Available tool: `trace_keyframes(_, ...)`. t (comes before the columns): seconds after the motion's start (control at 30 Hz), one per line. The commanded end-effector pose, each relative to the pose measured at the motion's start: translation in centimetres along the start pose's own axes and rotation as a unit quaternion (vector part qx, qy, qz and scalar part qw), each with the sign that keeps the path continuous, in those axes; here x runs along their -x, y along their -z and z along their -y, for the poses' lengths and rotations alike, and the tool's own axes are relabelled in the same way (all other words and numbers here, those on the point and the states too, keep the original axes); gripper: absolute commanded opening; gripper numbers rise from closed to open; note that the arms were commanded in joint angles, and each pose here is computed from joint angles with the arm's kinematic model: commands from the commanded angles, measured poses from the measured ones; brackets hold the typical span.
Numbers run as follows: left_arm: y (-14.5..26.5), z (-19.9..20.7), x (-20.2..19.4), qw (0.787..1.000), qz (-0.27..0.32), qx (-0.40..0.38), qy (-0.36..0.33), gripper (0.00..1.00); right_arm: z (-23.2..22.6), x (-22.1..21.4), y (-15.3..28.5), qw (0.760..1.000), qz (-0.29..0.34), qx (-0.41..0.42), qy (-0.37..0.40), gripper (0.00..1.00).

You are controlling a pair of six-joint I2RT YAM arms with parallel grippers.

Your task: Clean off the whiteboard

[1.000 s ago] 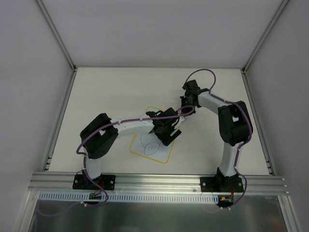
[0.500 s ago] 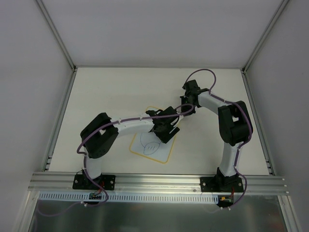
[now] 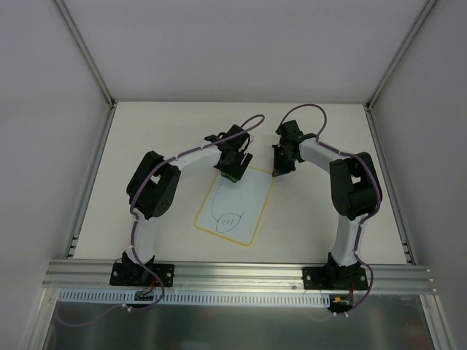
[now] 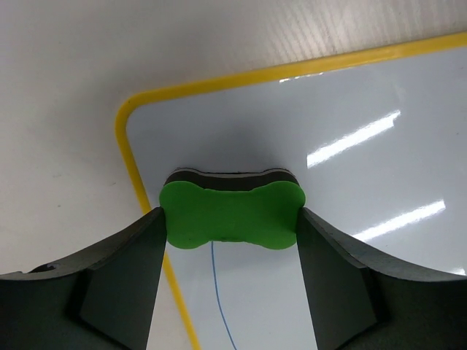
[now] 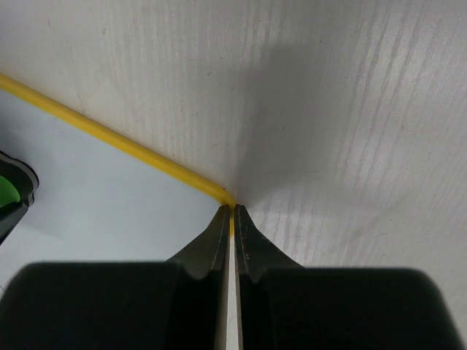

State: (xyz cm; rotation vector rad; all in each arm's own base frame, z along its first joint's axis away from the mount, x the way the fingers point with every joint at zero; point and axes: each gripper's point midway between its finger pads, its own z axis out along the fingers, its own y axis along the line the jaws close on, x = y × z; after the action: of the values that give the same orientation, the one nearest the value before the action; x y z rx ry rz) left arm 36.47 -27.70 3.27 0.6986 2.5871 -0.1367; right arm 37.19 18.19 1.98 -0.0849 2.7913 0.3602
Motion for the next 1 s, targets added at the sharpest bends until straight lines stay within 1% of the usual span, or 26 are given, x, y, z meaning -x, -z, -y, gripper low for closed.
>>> trace_keyframes(0.0,-0.3,0.8,0.3,1.0,-0.011,-0.014,-0.008,0.48,1.3,-2.0,-1.4,0.999,-0.035,-0.018,-0.014,0.0)
trace_keyframes(0.1,-0.2,1.2,-0.9,0.999,-0.029,-0.026,0.001,0.43,1.3,-2.1,-1.3,0.999,-0.034,-0.019,-0.013,0.0)
trace_keyframes(0.13,-0.2,1.1,-2.7,0.998,-0.05,-0.025,0.01,0.42,1.3,-2.1,-1.3,0.999,-0.035,-0.019,-0.013,0.0)
trace_keyframes(0.17,0.5,1.2,-3.2,0.998,-0.053,-0.028,0.017,0.41,1.4,-2.1,-1.3,0.999,-0.034,-0.019,-0.014,0.0)
trace_keyframes(0.2,0.3,1.3,-5.4,0.996,-0.077,-0.031,0.029,0.4,1.3,-2.1,-1.3,0.999,-0.035,-0.018,-0.016,0.0)
trace_keyframes(0.37,1.8,2.2,-10.5,0.986,-0.14,-0.056,0.07,0.37,1.3,-2.1,-1.5,0.999,-0.036,-0.016,-0.016,0.0)
trace_keyframes(0.4,2.1,2.5,-11.9,0.982,-0.158,-0.062,0.079,0.34,1.3,-2.1,-1.4,0.999,-0.036,-0.017,-0.017,0.0)
trace_keyframes(0.5,3.4,2.7,-13.2,0.979,-0.17,-0.069,0.091,0.33,1.4,-2.2,-1.4,0.999,-0.036,-0.018,-0.017,0.0)
trace_keyframes(0.6,4.8,3.2,-15.6,0.972,-0.193,-0.08,0.106,0.32,1.4,-2.2,-1.5,0.999,-0.036,-0.018,-0.018,0.0)
trace_keyframes(0.7,5.7,3.2,-16.2,0.972,-0.194,-0.08,0.107,0.32,1.5,-2.1,-1.5,0.999,-0.037,-0.017,-0.02,0.0)
trace_keyframes(0.8,5.5,2.7,-15.9,0.973,-0.193,-0.068,0.104,0.32,1.6,-2.2,-1.6,0.999,-0.038,-0.018,-0.02,0.0)
trace_keyframes(0.83,5.4,2.7,-14.9,0.975,-0.184,-0.067,0.101,0.32,1.5,-2.2,-1.6,0.999,-0.038,-0.019,-0.02,0.0)
trace_keyframes(0.87,4.8,2.7,-14.6,0.975,-0.187,-0.064,0.1,0.32,1.6,-2.2,-1.6,0.999,-0.038,-0.02,-0.019,0.0)
trace_keyframes(0.9,4.7,2.7,-12.9,0.978,-0.17,-0.064,0.098,0.32,1.6,-2.2,-1.5,0.999,-0.037,-0.019,-0.02,0.0)
trace_keyframes(0.97,3.6,2.4,-11.9,0.979,-0.171,-0.056,0.097,0.32,1.6,-2.2,-1.6,0.999,-0.037,-0.02,-0.02,0.0)
